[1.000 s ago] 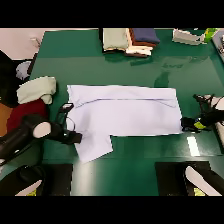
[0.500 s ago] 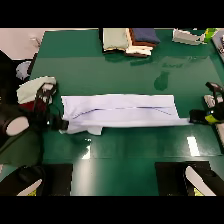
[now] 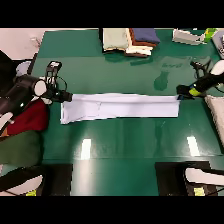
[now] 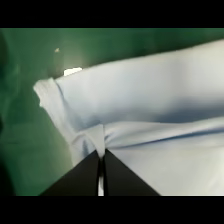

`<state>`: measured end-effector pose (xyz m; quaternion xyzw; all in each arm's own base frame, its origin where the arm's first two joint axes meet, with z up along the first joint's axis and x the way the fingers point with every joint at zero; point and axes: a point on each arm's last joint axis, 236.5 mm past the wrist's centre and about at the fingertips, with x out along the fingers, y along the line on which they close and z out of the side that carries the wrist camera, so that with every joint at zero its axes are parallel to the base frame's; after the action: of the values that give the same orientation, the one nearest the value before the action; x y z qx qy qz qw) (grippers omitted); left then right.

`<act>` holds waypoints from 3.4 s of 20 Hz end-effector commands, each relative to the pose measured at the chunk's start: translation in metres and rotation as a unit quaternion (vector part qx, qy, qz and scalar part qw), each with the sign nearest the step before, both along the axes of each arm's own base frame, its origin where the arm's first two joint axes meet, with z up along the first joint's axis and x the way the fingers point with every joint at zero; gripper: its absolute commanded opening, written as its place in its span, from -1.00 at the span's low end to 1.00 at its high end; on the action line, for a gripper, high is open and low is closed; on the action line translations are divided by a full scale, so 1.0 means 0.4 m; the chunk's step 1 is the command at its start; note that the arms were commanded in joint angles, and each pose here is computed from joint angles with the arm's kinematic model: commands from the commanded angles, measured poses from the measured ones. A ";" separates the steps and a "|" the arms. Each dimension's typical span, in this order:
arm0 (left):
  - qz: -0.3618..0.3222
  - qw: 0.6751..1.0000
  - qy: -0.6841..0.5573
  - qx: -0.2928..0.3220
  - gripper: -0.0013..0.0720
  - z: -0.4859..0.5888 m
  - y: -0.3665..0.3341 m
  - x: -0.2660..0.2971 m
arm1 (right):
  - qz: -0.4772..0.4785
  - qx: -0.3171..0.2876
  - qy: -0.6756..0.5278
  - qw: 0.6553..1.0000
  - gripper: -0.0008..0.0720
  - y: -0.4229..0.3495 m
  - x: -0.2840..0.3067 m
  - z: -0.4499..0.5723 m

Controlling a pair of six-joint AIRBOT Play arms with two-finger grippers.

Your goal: Fold the shirts.

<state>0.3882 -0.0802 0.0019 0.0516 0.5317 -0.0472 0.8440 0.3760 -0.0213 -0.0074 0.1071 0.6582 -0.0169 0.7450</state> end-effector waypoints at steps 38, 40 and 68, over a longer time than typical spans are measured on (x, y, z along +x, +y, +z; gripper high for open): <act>-0.136 0.975 0.041 -0.174 -0.90 -0.035 -0.551 0.011 | 0.059 0.056 -0.058 0.995 -0.93 0.138 -0.042 0.132; -0.159 0.971 0.049 -0.171 -0.90 -0.068 -0.624 0.015 | 0.081 0.068 -0.098 0.990 -0.93 0.197 -0.038 0.220; -0.017 0.975 -0.219 -0.042 -0.90 0.533 -0.013 0.184 | 0.298 0.217 -0.232 0.900 -0.92 0.987 -0.013 0.461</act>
<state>0.4722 -0.1690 0.1600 0.0067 0.3762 -0.1557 0.9134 0.3739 0.3186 0.1915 0.0644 0.4737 0.3427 0.8087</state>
